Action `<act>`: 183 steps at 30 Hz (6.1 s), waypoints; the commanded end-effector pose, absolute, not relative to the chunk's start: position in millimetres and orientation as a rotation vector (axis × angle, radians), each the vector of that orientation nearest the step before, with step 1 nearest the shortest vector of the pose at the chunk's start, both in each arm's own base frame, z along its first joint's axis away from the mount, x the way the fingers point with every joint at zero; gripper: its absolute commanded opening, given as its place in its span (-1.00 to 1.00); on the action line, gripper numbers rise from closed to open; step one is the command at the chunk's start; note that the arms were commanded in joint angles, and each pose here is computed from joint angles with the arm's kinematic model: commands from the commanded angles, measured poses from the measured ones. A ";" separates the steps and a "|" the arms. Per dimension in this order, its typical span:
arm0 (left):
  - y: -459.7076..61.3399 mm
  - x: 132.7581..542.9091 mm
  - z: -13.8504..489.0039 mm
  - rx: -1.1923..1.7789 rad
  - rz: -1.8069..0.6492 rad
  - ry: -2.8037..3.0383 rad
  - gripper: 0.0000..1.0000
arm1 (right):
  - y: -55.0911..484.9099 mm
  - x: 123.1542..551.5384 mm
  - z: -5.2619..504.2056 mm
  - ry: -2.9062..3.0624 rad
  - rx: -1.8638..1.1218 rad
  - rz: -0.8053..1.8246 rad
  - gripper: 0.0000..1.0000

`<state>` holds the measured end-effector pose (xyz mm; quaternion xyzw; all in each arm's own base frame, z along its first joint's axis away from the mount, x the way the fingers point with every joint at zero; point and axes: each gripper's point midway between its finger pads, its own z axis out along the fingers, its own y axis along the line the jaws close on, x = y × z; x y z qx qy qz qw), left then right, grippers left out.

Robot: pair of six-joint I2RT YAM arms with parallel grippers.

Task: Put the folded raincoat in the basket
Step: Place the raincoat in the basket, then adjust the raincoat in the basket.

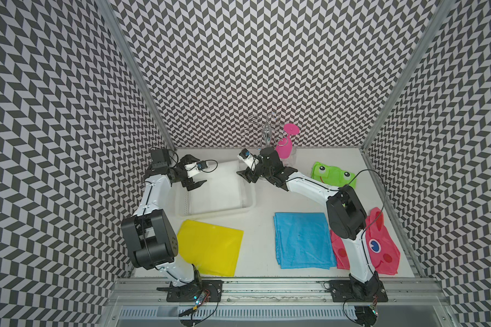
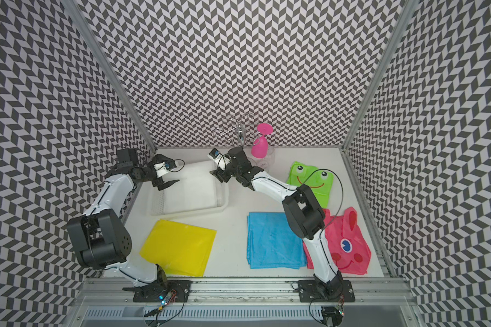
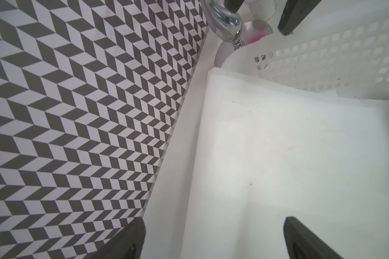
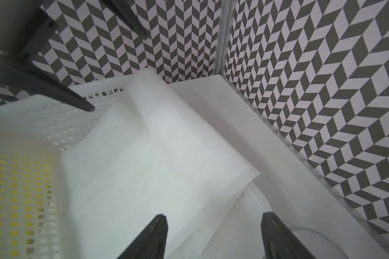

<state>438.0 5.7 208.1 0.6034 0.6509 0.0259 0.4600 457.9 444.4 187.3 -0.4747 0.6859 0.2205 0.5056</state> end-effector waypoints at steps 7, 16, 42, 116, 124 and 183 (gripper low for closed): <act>-7.8 457.3 182.1 1.807 -0.056 1.537 0.99 | 465.7 472.3 176.5 1.442 -1.279 0.485 0.76; -12.7 474.2 133.5 2.003 -0.055 1.610 0.99 | 476.1 487.9 169.0 1.424 -1.292 0.555 0.92; -42.0 408.4 158.3 2.127 -0.283 1.445 -0.11 | 463.7 442.4 164.7 1.346 -1.440 0.880 0.64; -32.9 355.3 255.8 1.855 -0.135 1.257 0.87 | 472.6 312.3 190.0 2.109 -0.581 1.785 -1.00; -16.3 408.0 265.7 1.611 -0.049 1.427 0.99 | 474.0 329.1 138.7 2.306 -0.499 1.625 -1.00; -83.1 322.5 227.7 1.614 -0.261 1.200 0.99 | 409.5 376.7 312.0 1.940 0.203 1.918 -1.00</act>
